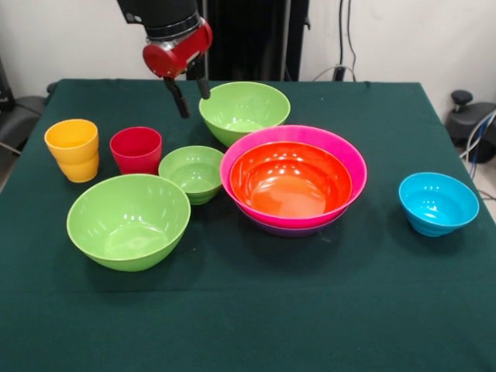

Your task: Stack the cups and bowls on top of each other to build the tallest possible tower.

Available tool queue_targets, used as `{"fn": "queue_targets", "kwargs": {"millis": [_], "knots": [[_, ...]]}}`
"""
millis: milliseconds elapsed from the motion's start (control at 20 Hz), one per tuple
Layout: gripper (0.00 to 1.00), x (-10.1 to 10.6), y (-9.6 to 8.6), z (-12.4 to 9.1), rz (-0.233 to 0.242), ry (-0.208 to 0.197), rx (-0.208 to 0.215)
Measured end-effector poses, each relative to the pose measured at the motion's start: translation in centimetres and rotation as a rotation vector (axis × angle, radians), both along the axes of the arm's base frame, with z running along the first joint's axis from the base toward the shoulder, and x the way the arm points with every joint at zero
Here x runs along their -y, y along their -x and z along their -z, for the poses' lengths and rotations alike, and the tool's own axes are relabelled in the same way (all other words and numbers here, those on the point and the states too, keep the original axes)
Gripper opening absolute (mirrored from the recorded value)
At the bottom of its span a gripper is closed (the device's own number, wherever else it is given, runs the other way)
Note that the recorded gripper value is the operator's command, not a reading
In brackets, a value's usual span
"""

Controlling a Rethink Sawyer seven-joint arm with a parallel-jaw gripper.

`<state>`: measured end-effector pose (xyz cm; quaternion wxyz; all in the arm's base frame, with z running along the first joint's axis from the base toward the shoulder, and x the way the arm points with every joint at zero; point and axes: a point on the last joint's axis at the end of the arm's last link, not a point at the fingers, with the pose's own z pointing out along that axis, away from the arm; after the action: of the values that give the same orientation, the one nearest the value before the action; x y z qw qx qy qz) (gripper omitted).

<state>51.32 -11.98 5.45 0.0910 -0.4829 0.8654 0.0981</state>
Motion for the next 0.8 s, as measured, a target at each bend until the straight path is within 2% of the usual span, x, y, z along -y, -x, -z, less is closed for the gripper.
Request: {"fn": "queue_targets", "kwargs": {"millis": [300,800], "knots": [[1.0,-0.7,-1.3,0.4,-0.003,-0.004,0.001],[1.0,-0.3,-2.8,0.9,0.021,-0.013,0.011]]}}
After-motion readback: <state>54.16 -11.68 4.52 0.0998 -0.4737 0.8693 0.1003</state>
